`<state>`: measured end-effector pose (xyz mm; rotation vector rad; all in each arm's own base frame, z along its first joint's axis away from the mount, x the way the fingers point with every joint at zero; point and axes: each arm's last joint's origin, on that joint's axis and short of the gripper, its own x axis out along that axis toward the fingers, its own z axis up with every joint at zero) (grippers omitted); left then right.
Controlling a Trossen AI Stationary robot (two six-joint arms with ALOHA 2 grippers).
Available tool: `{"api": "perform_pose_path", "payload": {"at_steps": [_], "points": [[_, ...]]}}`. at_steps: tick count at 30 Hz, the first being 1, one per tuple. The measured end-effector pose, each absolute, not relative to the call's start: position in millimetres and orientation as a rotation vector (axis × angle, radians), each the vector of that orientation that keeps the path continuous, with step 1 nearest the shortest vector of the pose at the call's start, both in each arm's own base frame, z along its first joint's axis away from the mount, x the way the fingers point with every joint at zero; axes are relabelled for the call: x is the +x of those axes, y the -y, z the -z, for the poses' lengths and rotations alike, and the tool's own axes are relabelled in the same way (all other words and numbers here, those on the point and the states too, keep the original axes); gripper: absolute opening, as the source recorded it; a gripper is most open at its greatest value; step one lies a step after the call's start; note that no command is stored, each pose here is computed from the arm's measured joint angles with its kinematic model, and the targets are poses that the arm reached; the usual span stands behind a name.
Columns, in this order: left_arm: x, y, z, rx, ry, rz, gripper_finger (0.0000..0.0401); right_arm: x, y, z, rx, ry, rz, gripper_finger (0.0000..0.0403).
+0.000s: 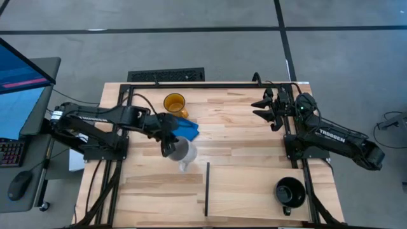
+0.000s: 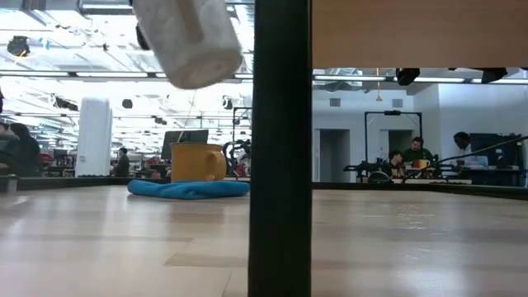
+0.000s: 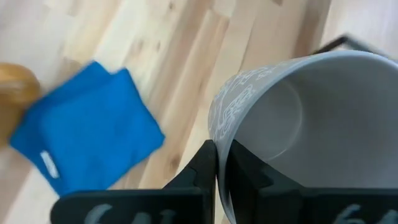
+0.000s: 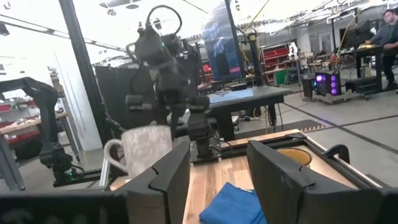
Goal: Stack small to large cups/mugs on shelf
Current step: Put the gray mug on the shelf
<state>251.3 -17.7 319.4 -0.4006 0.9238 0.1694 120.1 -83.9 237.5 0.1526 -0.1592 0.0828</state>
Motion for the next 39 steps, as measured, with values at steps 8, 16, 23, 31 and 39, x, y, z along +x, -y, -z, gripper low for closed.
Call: {"api": "perform_pose_path", "payload": {"at_steps": [8, 16, 23, 31, 39], "points": [[248, 16, -357, -0.386, -0.845, -0.216, 0.0005, 120, 84, -238, 0.152, 0.159, -0.083, 0.0182], [268, 17, -381, -0.342, -0.809, -0.18, 0.0005, 120, 84, -237, 0.153, 0.159, -0.083, 0.0182], [302, 20, -398, -0.256, -0.888, -0.135, 0.0005, 120, 84, -236, 0.164, 0.15, -0.082, 0.0182], [344, 25, -411, -0.267, -0.933, -0.086, 0.0005, 120, 84, -236, 0.169, 0.144, -0.081, 0.0182], [370, 32, -405, -0.304, -0.98, -0.055, 0.0005, 121, 85, -232, 0.197, 0.116, -0.077, 0.0182]]}}
